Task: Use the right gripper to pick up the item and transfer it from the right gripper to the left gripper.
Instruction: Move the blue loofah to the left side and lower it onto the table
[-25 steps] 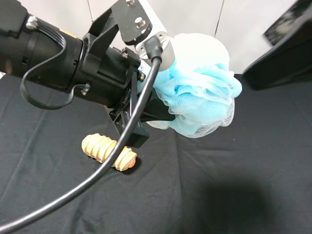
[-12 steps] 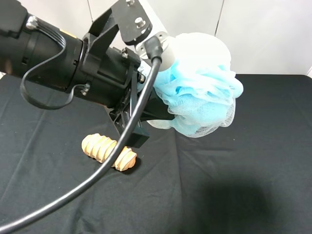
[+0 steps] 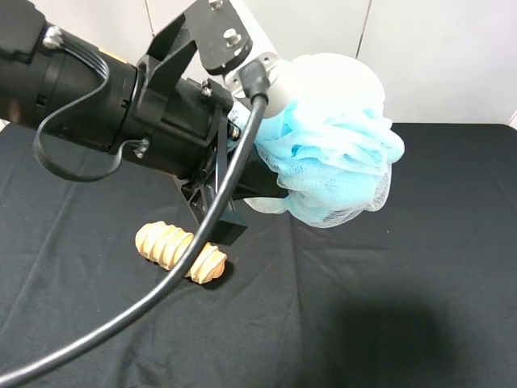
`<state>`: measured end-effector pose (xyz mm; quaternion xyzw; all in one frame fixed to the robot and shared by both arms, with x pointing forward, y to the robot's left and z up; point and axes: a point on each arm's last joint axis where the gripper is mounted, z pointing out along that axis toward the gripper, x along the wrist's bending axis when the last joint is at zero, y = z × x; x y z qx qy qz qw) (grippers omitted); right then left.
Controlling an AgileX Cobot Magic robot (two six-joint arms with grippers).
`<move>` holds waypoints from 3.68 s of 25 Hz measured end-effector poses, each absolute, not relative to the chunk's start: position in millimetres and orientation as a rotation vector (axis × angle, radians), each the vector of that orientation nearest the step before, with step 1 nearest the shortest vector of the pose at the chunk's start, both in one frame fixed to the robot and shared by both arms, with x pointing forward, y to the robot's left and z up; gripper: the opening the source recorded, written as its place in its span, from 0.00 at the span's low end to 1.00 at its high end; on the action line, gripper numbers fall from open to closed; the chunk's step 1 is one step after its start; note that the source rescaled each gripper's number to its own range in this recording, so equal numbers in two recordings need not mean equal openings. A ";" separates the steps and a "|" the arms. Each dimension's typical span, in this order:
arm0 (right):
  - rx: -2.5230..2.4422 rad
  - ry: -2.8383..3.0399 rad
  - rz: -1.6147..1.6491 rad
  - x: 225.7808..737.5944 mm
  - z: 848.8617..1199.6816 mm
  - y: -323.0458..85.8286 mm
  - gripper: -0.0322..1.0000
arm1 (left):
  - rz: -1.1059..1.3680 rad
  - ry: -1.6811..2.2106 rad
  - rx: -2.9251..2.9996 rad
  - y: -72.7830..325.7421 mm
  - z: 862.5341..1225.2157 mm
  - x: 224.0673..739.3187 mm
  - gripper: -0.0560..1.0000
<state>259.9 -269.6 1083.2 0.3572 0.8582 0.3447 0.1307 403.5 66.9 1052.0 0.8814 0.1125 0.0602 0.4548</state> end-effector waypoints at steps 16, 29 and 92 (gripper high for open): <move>0.966 2.284 1.247 244.0 1055.1 -282.5 1.00 | 0.146 0.280 2.173 66.8 1052.1 403.5 0.12; 0.967 2.282 1.257 244.6 1053.9 -281.5 1.00 | 0.146 0.280 2.173 66.8 1052.1 403.5 0.10; 1.462 1.620 1.068 234.1 1055.3 -285.9 1.00 | 0.357 1.393 2.190 208.5 1088.8 515.6 0.06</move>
